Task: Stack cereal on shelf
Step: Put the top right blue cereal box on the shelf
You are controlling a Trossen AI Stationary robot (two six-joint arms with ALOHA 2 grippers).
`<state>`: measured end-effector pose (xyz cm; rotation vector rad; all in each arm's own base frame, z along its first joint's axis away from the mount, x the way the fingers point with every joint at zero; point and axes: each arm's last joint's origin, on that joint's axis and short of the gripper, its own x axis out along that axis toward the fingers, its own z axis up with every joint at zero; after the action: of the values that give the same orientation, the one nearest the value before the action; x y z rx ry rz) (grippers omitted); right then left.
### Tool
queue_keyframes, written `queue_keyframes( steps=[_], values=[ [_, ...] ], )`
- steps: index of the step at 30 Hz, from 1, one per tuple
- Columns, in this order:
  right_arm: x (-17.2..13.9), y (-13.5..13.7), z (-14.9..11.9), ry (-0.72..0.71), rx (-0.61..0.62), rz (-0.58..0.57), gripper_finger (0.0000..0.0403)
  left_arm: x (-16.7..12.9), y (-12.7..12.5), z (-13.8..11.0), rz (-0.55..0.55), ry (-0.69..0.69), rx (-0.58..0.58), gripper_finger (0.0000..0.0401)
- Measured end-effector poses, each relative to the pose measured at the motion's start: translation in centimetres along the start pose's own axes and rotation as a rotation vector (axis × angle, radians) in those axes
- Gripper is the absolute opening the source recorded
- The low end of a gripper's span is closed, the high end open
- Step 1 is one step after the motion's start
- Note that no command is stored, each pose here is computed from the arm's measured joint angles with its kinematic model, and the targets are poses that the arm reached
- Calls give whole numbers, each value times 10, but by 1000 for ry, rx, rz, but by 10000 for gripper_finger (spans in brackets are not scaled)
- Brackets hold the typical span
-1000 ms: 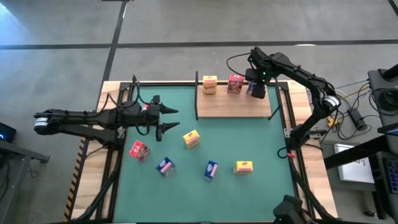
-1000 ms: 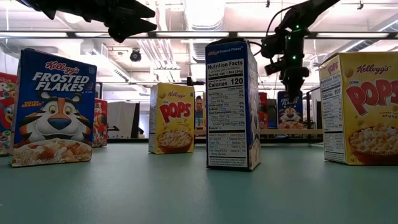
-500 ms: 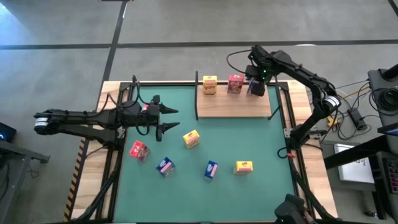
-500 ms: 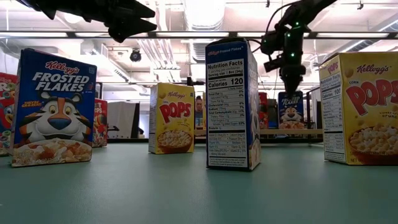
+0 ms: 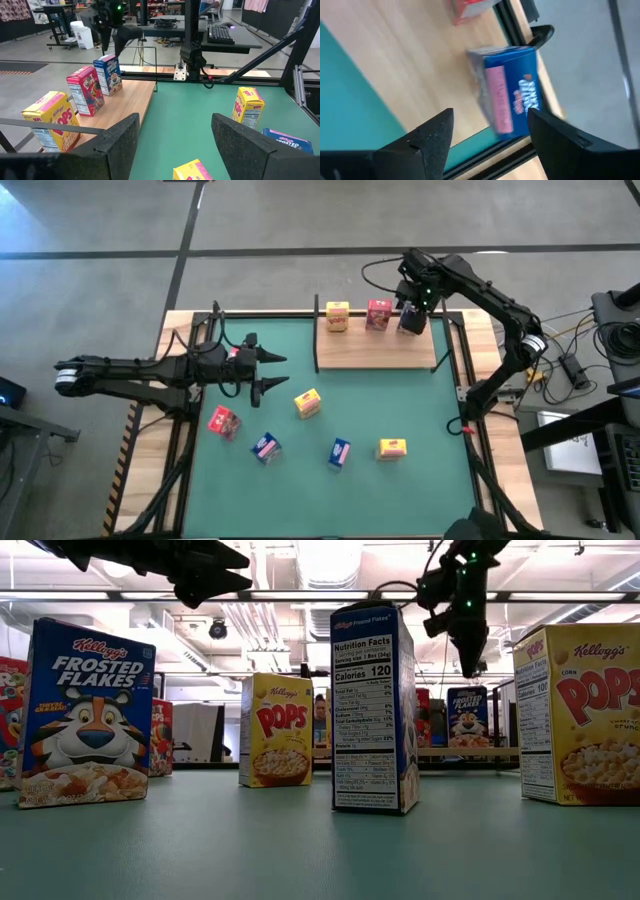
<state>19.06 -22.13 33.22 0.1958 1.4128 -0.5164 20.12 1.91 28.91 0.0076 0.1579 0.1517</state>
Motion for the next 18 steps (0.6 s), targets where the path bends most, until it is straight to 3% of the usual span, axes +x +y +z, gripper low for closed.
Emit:
queue_keyframes(
  steps=[8,14,18],
  values=[
    [-16,27,3,-48,169,87,172,0,0,-1,0,10,-14,233],
    [-15,45,4,-138,224,88,80,0,-1,-1,-28,10,-22,233],
    [4,52,-5,-78,250,89,18,0,-2,-1,-36,10,-31,233]
  ],
)
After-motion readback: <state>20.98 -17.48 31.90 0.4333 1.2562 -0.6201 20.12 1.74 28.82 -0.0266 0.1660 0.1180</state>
